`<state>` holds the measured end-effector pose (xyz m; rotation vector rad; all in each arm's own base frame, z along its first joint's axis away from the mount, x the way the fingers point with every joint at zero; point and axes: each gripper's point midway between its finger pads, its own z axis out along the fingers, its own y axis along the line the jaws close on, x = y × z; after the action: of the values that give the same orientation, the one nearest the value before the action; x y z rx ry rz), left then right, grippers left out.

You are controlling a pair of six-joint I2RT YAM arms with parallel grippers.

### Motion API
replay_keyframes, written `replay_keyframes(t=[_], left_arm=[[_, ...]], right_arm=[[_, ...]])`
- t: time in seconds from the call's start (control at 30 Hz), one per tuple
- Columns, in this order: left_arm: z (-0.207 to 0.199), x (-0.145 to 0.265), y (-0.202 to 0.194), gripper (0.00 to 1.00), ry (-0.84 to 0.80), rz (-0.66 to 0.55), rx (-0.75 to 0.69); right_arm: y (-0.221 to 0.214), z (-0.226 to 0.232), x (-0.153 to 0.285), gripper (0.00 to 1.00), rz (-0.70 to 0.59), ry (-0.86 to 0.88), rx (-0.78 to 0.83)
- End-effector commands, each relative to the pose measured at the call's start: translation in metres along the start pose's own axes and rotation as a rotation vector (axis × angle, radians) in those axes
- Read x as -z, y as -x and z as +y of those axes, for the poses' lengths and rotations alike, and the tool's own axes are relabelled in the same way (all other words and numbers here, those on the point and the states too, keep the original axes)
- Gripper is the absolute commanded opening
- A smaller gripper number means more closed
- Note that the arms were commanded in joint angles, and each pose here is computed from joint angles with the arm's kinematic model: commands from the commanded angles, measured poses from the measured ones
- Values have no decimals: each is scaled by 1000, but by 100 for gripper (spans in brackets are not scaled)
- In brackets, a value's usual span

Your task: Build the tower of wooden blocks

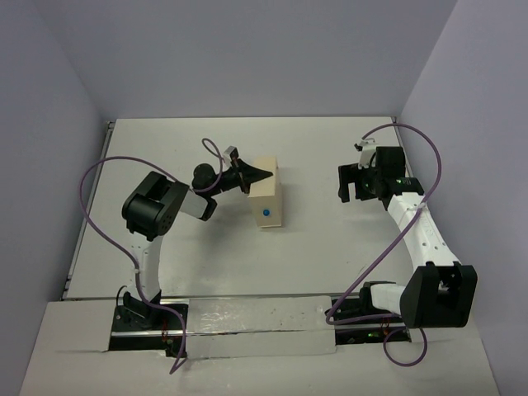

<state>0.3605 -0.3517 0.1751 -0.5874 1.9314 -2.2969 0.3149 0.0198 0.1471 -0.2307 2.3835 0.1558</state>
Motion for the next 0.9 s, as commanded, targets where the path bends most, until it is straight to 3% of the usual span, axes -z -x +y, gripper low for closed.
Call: replay_keyframes(t=[0.0,0.23,0.57,0.87], left_arm=[[-83,26,-30,0,-367,67,-13],[-96,27,-32,0,-365,72,113],[-104,30,-24,0,-412,51,185],[-133,22,-45,0,-485,113,217]], right_arm=[[6,-5,6,100,-11,-23,2],[5,-5,5,100,3,-24,-5],[11,-8,7,100,0,-37,-2],[8,-10,9,100,17,-46,2]])
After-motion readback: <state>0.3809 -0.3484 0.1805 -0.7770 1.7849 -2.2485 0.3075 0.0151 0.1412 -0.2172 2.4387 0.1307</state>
